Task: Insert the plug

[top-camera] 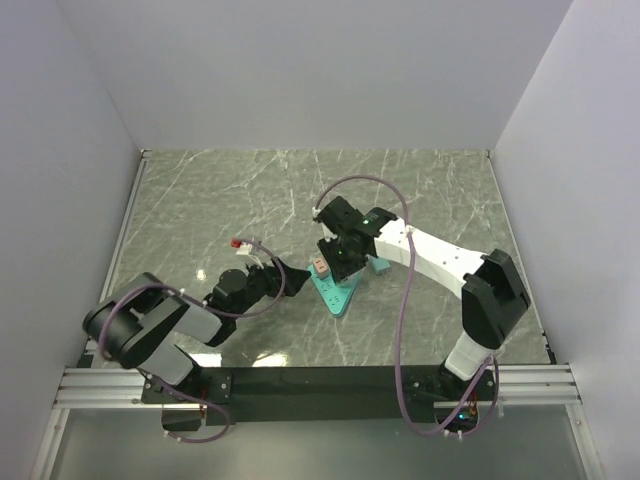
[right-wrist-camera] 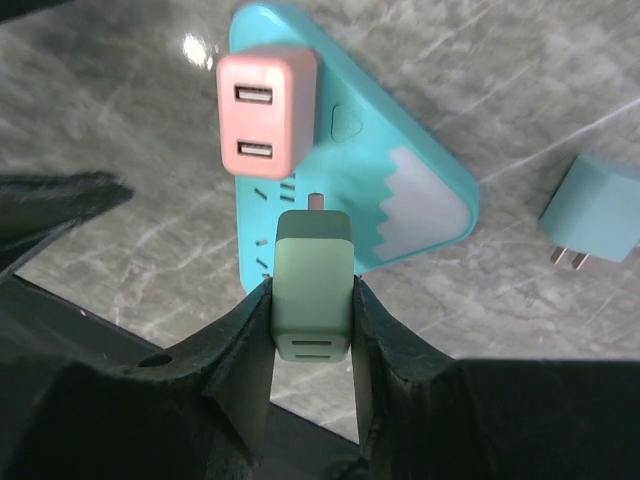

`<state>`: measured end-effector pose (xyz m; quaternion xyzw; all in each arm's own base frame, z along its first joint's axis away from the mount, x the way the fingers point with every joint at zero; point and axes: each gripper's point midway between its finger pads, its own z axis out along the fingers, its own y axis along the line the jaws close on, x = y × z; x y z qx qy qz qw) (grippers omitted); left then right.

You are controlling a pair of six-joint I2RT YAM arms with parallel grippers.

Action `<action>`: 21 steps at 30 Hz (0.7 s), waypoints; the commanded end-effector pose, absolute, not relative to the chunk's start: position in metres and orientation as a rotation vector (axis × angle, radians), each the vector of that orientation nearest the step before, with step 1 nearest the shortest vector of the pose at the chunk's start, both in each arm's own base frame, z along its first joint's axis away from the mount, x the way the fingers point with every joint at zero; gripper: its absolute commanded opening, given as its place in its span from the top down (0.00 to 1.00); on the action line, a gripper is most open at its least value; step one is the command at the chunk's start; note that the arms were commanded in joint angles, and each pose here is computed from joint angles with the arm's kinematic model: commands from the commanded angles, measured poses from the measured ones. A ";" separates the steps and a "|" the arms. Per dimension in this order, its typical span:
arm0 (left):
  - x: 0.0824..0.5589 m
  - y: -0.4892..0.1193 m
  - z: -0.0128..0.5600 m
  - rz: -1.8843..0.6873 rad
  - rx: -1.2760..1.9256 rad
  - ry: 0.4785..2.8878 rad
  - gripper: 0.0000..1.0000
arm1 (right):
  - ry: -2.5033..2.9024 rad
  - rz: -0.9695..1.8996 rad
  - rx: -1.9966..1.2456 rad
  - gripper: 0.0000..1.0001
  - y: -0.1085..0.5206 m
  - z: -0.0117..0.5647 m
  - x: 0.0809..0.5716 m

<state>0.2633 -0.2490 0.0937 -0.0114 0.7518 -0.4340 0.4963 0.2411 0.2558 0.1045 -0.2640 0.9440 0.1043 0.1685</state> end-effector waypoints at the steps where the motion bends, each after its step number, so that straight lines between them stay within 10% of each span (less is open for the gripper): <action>1: 0.267 -0.264 0.112 -1.177 -0.006 1.742 0.06 | 2.721 0.266 -0.796 1.00 0.255 0.117 0.229; 21: 0.273 -0.267 0.106 -1.119 0.082 1.738 0.06 | 2.850 0.236 -0.956 1.00 0.273 0.100 0.222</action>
